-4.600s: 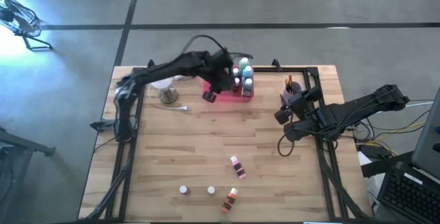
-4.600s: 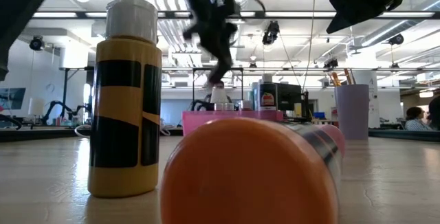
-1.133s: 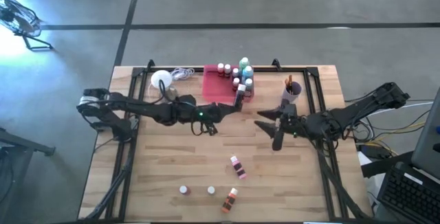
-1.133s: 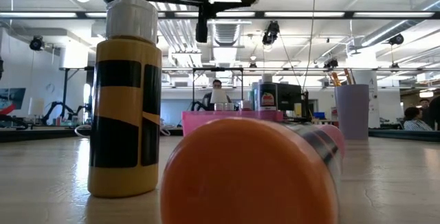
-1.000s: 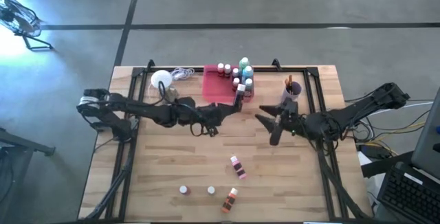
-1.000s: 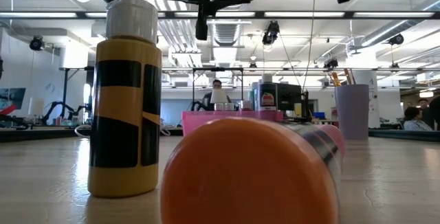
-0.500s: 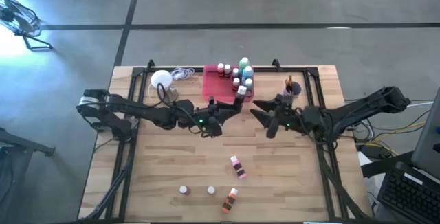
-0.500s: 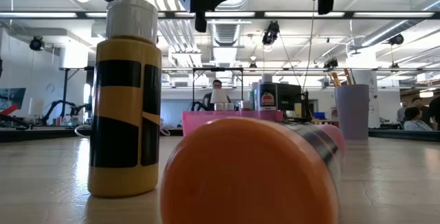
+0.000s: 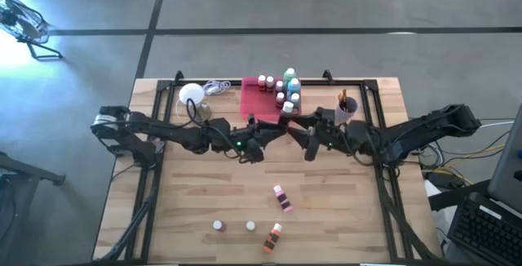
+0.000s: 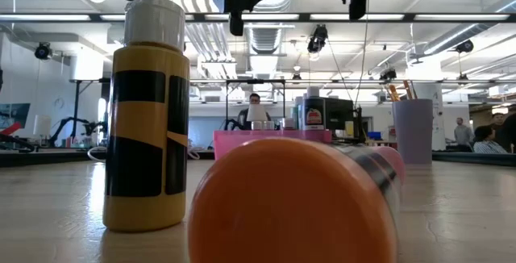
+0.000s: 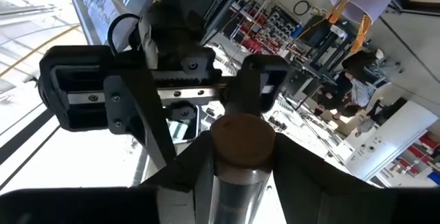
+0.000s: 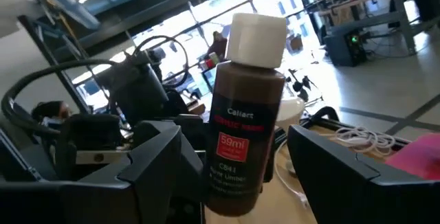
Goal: Pick & Place Paint Supplies
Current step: Put the dark brown black paint bottle into the pink bin
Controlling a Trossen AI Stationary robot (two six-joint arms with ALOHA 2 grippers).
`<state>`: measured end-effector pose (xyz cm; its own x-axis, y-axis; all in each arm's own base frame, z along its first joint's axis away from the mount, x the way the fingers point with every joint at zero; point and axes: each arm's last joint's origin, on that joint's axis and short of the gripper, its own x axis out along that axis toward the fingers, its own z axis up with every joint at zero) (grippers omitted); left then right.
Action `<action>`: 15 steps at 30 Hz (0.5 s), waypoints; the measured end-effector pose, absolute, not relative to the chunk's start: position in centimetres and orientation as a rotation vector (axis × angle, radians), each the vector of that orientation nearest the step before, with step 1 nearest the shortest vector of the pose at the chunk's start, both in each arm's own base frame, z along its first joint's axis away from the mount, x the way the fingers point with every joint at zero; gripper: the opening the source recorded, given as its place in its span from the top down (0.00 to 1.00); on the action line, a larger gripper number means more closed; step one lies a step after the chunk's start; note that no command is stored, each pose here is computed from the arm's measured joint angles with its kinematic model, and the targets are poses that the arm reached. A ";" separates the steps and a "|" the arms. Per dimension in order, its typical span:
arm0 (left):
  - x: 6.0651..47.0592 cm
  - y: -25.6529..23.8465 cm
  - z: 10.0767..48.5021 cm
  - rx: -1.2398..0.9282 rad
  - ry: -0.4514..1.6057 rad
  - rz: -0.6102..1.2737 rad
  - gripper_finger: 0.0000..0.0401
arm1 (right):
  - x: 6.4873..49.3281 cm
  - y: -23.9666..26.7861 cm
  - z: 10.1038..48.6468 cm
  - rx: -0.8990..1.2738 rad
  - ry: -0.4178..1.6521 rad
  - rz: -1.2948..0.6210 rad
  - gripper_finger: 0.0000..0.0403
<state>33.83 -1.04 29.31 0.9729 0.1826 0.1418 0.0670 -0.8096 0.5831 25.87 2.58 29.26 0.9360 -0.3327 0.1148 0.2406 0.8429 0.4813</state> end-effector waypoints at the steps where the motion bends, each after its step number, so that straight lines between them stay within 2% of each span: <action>1: 33.8 -1.0 29.3 2.510 0.175 0.254 0.69 | 26.1 2.5 29.3 0.478 -0.194 -0.297 0.35; 15: 33.8 -1.0 29.3 2.509 0.176 0.251 0.69 | 27.9 1.5 29.3 0.457 -0.176 -0.287 0.47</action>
<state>33.83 -1.04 29.29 0.9733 0.1826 0.1393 0.0681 -0.8088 0.5841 27.92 1.48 29.35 0.9449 -0.3107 0.1030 0.2324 0.8582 0.4577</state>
